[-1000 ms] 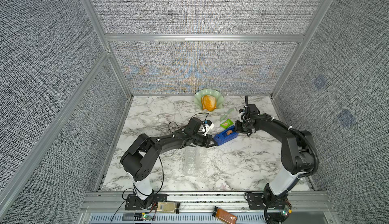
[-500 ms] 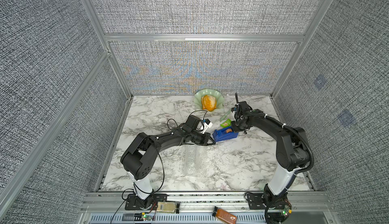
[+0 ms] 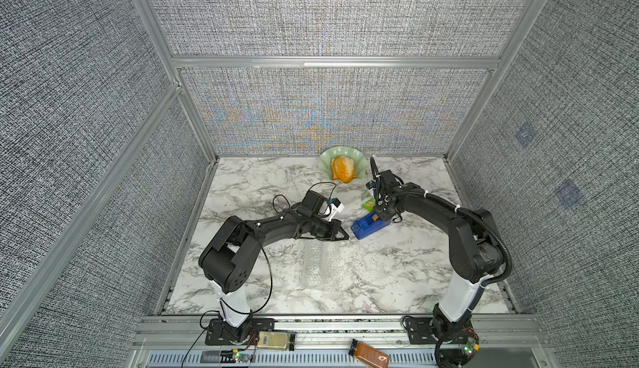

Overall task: Wrap wine bottles in bubble wrap
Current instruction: Tear off the tape using the Tape Cutter.

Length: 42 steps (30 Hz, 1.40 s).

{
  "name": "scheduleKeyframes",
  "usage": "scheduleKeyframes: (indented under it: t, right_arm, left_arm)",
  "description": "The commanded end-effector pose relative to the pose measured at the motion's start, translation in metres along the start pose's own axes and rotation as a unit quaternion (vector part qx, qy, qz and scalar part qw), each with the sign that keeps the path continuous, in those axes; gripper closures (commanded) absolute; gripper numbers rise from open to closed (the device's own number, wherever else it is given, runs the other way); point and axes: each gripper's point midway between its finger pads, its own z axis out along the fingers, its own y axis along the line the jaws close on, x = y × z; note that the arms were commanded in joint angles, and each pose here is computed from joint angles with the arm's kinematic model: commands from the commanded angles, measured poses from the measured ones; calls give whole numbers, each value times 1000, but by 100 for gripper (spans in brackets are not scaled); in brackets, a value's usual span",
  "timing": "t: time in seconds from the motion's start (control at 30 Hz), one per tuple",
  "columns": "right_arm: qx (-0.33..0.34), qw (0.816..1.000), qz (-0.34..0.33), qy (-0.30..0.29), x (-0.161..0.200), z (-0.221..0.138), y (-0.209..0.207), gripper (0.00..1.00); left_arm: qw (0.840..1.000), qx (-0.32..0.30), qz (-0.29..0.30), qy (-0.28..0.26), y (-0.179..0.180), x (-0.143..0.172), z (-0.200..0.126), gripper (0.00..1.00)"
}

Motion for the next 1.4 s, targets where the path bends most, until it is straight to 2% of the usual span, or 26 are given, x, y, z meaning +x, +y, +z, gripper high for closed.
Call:
scheduleKeyframes:
  t: [0.0,0.13,0.37,0.5,0.57,0.67,0.8,0.87,0.97,1.13,1.37]
  right_arm:
    - [-7,996,-86,32,20,4,11,100]
    - [2,995,-103,14,15,-2,13,100]
    - [-3,995,-95,-13,6,-12,13,100]
    - [-18,997,-63,-52,-6,-34,12,70]
    - [-25,996,-50,-73,-11,-47,11,63]
    - [-27,995,-34,-89,-14,-62,7,60]
    - [-41,994,1,-101,-15,-83,6,59]
    - [-88,988,36,-118,-20,-95,18,59]
    - [-173,970,99,-141,-27,-105,46,63]
    - [-268,942,155,-129,-29,-93,86,73]
    - [-288,940,153,-96,-19,-74,116,72]
  left_arm:
    - [1000,-3,-20,12,8,9,0,100]
    - [999,-1,-32,14,13,13,2,100]
    - [998,-5,-68,17,25,25,7,100]
    - [997,-3,-75,13,25,27,6,100]
    - [997,-5,-75,11,25,26,6,100]
    - [997,-10,-76,10,26,24,6,100]
    - [996,-23,-81,16,30,24,6,100]
    - [996,-33,-84,19,32,24,6,100]
    - [994,-50,-95,25,37,24,6,100]
    - [991,-70,-109,32,41,25,7,100]
    - [987,-91,-126,49,45,32,18,100]
